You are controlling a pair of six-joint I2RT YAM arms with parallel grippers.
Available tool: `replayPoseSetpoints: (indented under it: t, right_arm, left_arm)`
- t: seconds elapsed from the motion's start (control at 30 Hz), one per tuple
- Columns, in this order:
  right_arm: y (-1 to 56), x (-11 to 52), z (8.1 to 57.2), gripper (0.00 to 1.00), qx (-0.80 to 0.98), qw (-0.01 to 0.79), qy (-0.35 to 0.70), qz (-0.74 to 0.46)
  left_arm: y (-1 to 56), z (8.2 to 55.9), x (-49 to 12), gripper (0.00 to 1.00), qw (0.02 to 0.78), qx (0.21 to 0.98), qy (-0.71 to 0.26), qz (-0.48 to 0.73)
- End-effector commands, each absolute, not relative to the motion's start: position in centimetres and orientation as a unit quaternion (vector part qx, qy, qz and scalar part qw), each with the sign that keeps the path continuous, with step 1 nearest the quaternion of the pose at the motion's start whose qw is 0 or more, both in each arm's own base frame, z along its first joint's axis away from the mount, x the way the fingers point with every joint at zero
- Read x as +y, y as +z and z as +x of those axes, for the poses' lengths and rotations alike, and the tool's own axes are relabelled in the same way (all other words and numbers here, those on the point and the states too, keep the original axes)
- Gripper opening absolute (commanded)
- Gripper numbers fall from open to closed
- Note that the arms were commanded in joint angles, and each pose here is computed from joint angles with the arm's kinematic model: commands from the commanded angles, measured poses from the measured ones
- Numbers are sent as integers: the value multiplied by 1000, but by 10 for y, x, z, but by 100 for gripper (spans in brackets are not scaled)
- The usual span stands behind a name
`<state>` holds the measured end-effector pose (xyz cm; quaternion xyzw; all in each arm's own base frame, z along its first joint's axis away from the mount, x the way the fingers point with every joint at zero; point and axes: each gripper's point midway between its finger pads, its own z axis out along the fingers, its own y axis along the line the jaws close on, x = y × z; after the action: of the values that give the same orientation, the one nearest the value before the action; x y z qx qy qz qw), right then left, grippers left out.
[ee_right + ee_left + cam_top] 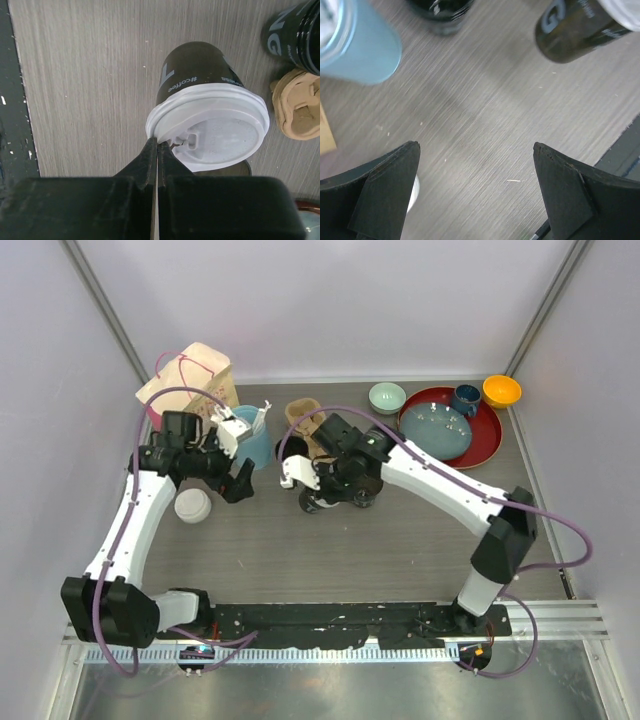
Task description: Pack the takeout coffee
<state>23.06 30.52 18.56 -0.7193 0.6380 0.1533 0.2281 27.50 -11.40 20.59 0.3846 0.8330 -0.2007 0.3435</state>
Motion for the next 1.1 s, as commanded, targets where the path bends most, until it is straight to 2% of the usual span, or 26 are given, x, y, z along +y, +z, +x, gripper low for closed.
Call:
replayPoseSetpoints:
  t: [0.0, 0.47, 0.83, 0.9, 0.97, 1.07]
  right_arm:
    - [189, 298, 243, 1, 657, 195, 96, -722]
    - [150, 308, 278, 1, 676, 90, 22, -731]
    - [131, 315, 277, 2, 658, 64, 23, -750]
    - [131, 318, 278, 9, 655, 69, 22, -752]
    - [131, 320, 278, 26, 653, 72, 27, -754]
    - [135, 322, 280, 37, 655, 82, 27, -751]
  left_arm:
    - [200, 291, -84, 100, 361, 869, -163, 297]
    - [190, 282, -55, 100, 361, 883, -104, 282]
    - [185, 279, -56, 100, 354, 883, -109, 288]
    - [184, 279, -57, 100, 351, 882, -112, 294]
    - [184, 276, -59, 100, 349, 880, -119, 301]
    - [182, 273, -61, 100, 344, 877, -127, 310]
